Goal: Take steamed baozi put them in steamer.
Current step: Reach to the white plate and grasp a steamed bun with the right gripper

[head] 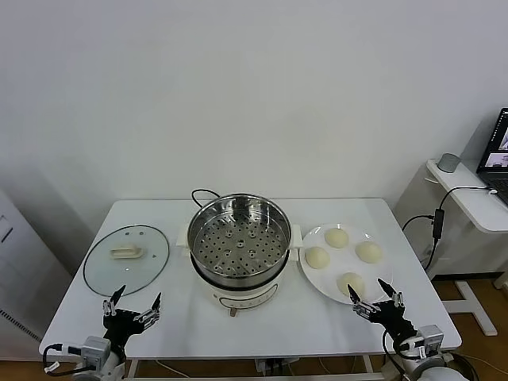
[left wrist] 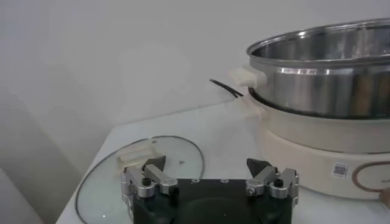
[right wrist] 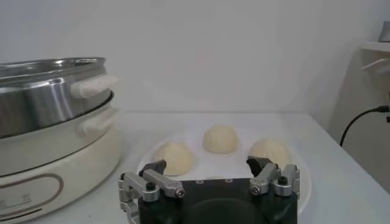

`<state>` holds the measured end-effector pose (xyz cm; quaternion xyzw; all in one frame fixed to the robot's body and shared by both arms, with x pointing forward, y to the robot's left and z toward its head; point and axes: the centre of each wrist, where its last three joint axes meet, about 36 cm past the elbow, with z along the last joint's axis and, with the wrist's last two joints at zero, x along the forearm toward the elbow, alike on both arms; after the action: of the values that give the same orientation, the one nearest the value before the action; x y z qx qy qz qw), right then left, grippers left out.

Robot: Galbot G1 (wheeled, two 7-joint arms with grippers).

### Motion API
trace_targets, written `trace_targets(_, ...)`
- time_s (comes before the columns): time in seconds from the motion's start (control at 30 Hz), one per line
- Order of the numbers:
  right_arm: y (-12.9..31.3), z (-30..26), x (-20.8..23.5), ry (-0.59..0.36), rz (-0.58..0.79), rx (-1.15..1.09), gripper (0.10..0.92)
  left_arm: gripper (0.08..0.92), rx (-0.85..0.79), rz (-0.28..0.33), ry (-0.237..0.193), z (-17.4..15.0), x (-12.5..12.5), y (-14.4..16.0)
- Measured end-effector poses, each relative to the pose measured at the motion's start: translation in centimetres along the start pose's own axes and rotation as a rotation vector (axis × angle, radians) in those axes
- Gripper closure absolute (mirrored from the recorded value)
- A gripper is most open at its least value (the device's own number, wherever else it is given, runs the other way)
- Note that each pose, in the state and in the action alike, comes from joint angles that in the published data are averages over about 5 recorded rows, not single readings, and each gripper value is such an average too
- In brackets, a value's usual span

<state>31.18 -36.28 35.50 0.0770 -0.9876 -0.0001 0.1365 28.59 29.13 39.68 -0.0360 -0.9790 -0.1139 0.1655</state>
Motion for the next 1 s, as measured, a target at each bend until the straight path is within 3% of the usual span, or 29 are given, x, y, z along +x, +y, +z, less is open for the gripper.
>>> trace_targets(0.53, -2.0, -3.1, -2.0, -0.004, 0.002, 0.12, 0.2, 0.177, -0.003, -0.005, -0.004, -0.4, 0.2, -0.1)
trace_targets(1.0, -7.6, -17.8, -13.7, 0.054, -0.248, 0.777, 0.2, 0.177, 0.013, -0.031, -0.01, -0.4, 0.6, -0.4)
